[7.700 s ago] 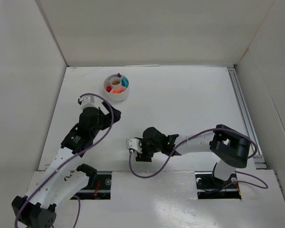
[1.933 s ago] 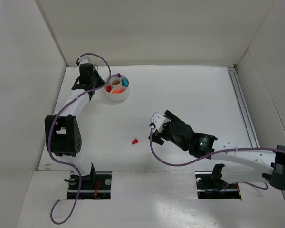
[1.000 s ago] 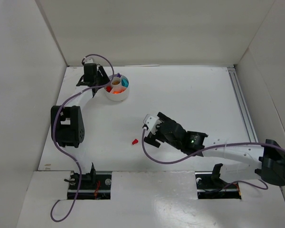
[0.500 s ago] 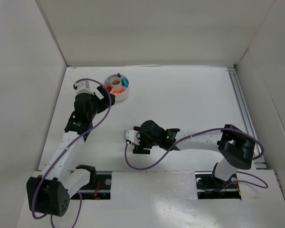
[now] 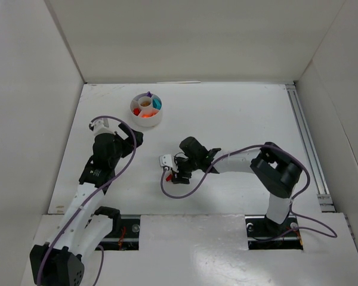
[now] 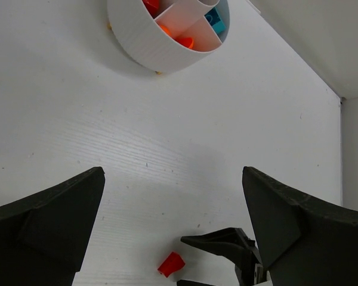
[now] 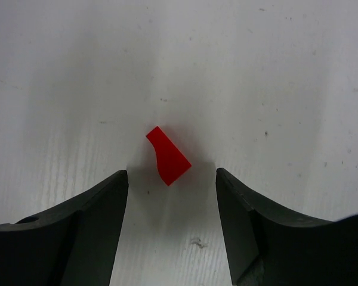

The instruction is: Sort the legos into containers by color

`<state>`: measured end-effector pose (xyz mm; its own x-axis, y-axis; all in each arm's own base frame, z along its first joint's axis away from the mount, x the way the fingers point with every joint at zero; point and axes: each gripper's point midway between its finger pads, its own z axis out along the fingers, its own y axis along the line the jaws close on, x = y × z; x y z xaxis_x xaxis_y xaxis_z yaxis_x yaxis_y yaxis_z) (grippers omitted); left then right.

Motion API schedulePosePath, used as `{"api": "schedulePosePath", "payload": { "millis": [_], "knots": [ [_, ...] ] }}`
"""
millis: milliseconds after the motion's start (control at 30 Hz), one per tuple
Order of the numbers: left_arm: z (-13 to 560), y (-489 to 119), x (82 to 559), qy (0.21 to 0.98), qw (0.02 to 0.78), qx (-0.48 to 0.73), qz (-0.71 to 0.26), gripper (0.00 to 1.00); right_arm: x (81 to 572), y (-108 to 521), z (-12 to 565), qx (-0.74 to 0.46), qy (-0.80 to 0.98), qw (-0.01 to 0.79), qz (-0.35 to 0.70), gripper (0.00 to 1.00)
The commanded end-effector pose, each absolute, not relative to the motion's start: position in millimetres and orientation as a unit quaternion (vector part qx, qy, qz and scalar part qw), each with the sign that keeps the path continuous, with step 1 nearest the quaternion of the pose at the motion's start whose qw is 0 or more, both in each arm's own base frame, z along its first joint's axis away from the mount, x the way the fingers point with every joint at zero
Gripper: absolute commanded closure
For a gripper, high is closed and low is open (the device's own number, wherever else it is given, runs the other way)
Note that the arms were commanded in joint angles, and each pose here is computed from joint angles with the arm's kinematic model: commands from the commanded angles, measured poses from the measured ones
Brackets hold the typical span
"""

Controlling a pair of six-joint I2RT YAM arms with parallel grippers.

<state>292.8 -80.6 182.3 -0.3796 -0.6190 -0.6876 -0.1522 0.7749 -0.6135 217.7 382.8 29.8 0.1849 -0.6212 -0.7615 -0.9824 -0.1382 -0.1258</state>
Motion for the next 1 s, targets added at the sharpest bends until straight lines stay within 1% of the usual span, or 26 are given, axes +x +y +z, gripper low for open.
{"api": "schedulePosePath", "payload": {
  "millis": [0,33,133,167,267,300,367,400,433,533,633,700,733,800,833,867,900,967],
  "knots": [
    [186.6,-79.6,297.9,0.791,0.51,-0.246,-0.231,0.01,215.8,409.3,49.1,-0.714,0.516,0.35,0.319,0.35],
    [186.5,-79.6,297.9,0.791,0.51,-0.246,-0.231,0.01,217.6,411.6,52.4,-0.714,0.514,0.354,0.318,0.35],
    [186.5,-79.6,297.9,0.791,0.51,-0.246,-0.231,0.01,222.1,410.6,44.3,-0.712,0.521,0.348,0.317,0.43],
    [186.5,-79.6,297.9,0.791,0.51,-0.246,-0.231,0.01,225.0,408.7,44.8,-0.71,0.523,0.348,0.319,0.47],
    [186.5,-79.6,297.9,0.791,0.51,-0.246,-0.231,0.01,222.9,408.7,41.4,-0.71,0.522,0.343,0.324,0.56],
    [186.5,-79.6,297.9,0.791,0.51,-0.246,-0.231,0.01,220.7,406.0,37.6,-0.711,0.525,0.339,0.324,0.61],
    [191.6,-79.6,298.2,0.786,0.517,-0.245,-0.235,0.01,223.4,404.6,38.2,-0.711,0.522,0.341,0.325,0.65],
    [187.3,-79.4,297.2,0.788,0.514,-0.245,-0.233,0.01,222.3,405.1,38.8,-0.714,0.517,0.341,0.327,0.72],
    [187.3,-79.4,297.2,0.788,0.514,-0.245,-0.233,0.01,220.4,402.8,35.6,-0.714,0.519,0.337,0.327,0.74],
    [187.3,-87.0,294.6,0.794,0.507,-0.228,-0.247,0.01,218.2,402.8,48.9,-0.713,0.51,0.348,0.331,0.83],
    [206.3,-103.1,293.0,0.781,0.518,-0.191,-0.292,0.01,219.7,400.8,67.4,-0.709,0.504,0.373,0.324,0.88],
    [209.3,-112.2,289.3,0.779,0.52,-0.16,-0.311,0.01,220.3,396.2,92.8,-0.698,0.503,0.4,0.316,0.88],
    [214.3,-125.3,285.1,0.774,0.515,-0.132,-0.343,0.01,222.6,395.1,103.4,-0.695,0.499,0.416,0.309,0.88],
    [215.9,-140.0,277.6,0.769,0.508,-0.093,-0.377,0.01,229.2,388.3,122.7,-0.675,0.515,0.442,0.29,0.89],
    [225.1,-147.3,275.9,0.756,0.515,-0.071,-0.399,0.01,230.3,382.8,143.6,-0.664,0.511,0.469,0.28,0.89],
    [224.1,-160.3,266.8,0.754,0.496,-0.038,-0.429,0.02,239.5,376.2,152.3,-0.648,0.525,0.489,0.255,0.89],
    [228.4,-167.0,262.9,0.748,0.492,-0.018,-0.446,0.02,241.8,373.8,164.8,-0.637,0.522,0.509,0.249,0.91],
    [237.8,-184.7,250.1,0.727,0.475,0.039,-0.494,0.06,238.3,363.1,188.2,-0.619,0.511,0.54,0.252,0.91]
  ]
}}
